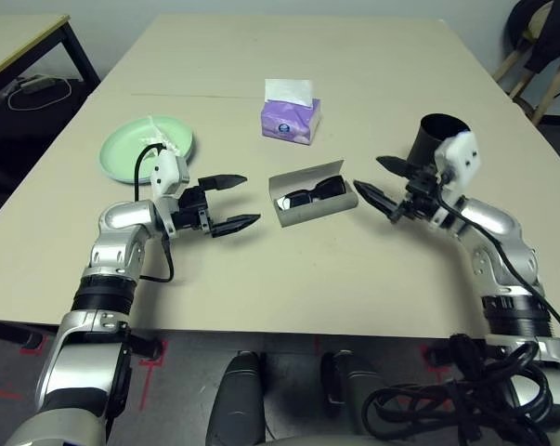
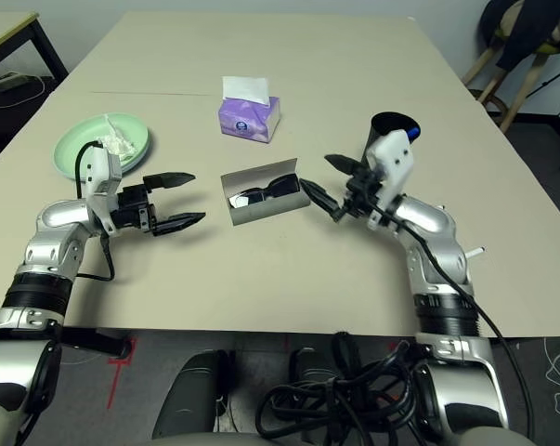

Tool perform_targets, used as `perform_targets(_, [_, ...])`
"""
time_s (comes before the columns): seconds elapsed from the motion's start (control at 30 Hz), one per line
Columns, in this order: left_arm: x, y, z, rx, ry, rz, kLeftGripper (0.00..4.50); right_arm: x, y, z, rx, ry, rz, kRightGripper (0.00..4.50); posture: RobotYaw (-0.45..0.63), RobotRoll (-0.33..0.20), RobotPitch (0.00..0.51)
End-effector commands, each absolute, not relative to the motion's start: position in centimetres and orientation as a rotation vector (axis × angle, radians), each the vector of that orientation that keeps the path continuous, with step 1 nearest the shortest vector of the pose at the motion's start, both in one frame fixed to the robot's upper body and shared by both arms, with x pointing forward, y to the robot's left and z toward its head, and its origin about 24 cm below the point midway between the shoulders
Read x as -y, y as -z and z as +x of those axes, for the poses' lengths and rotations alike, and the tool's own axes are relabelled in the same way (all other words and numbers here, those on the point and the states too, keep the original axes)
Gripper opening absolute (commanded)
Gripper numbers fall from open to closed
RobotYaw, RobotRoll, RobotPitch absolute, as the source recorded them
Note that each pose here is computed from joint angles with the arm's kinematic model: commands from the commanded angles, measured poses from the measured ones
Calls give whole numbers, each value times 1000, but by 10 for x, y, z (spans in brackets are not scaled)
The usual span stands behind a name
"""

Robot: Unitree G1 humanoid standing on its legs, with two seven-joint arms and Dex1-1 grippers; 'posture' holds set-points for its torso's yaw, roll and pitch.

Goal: Organize and tidy the items on the table.

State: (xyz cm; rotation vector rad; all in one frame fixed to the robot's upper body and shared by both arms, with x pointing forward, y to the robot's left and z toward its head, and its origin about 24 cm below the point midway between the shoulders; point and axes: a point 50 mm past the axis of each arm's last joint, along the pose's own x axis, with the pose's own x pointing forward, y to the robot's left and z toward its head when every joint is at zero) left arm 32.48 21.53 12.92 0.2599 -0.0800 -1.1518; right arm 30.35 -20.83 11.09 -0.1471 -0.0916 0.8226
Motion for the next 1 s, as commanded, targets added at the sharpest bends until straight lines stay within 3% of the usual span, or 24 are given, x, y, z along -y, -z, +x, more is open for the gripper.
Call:
perform_targets(0.03, [-212, -127, 328, 87, 1164, 277, 4500, 224, -105, 299, 135, -804, -134, 4455, 58, 0, 116])
perform_targets(0.2, [-213, -125, 332, 83, 1146, 276, 4500, 222, -112, 304, 191, -782, -145, 4455, 44, 0, 115])
perform_targets(0.3, [-213, -125, 335, 98, 1135, 255, 3892, 217, -119, 307, 226, -778, -147, 4500, 38, 0, 113])
perform_targets(0.63, [-217, -125, 356, 87, 926, 194, 25, 217, -111, 308, 214, -780, -114, 4500, 36, 0, 107])
perform_targets(1.0, [-207, -135, 377, 84, 773, 94, 25, 212, -103, 305, 192, -807, -24, 4500, 37, 0, 100])
